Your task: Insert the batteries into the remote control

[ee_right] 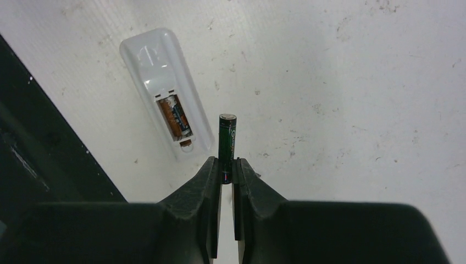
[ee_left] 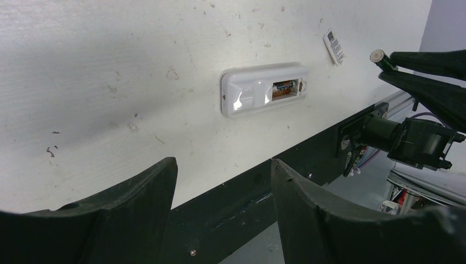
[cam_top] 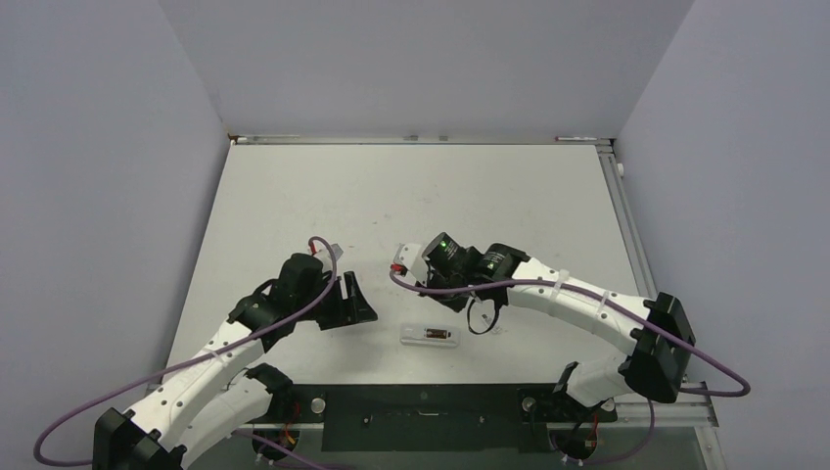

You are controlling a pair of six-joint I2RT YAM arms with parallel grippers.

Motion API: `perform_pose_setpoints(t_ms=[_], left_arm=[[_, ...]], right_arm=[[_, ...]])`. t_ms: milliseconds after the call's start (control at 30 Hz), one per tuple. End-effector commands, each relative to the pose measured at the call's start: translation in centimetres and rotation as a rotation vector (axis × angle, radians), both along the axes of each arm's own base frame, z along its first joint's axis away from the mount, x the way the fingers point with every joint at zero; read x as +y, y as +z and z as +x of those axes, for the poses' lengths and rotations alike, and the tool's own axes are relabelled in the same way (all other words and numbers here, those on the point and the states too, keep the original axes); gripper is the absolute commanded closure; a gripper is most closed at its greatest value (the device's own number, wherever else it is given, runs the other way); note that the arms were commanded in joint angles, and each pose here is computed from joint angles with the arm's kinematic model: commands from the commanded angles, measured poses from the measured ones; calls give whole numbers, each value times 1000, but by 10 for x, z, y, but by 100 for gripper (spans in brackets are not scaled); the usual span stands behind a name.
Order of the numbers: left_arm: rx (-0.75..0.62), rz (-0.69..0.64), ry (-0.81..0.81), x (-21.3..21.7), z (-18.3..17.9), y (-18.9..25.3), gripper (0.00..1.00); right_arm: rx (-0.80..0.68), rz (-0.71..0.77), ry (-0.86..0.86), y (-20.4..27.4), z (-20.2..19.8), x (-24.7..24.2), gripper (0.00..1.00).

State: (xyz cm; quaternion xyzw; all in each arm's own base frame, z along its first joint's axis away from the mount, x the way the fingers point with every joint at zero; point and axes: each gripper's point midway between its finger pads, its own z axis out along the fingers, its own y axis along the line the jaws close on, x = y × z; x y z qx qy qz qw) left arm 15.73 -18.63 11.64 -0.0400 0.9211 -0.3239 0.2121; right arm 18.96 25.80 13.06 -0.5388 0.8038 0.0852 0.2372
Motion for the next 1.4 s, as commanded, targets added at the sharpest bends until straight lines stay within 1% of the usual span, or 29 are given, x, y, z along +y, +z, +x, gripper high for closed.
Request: perform_pose_setpoints(t_ms=[0,233,300,600,933,1367], left_arm=[[-13,-63,-6,-7,0,8,40],[-2,-74,-16,-7,-5,8,40],[-3,-72,-18,-7,-5,8,40],[5,-73,-27,-8,-7,6,40],[8,-73,-33,-8,-7,4,40],[2,-81,-39,-9,-8,5,40]], right_arm=[[-16,-49,144,6,-20,-10,92],[5,-149,270,-12,-41,-14,91],[13,-169,283,-17,-43,-13,92],[35,-253,294,-42,-41,-10,91],[62,-302,320,-59,-41,-6,92],[68,-321,321,-67,-38,0,91]])
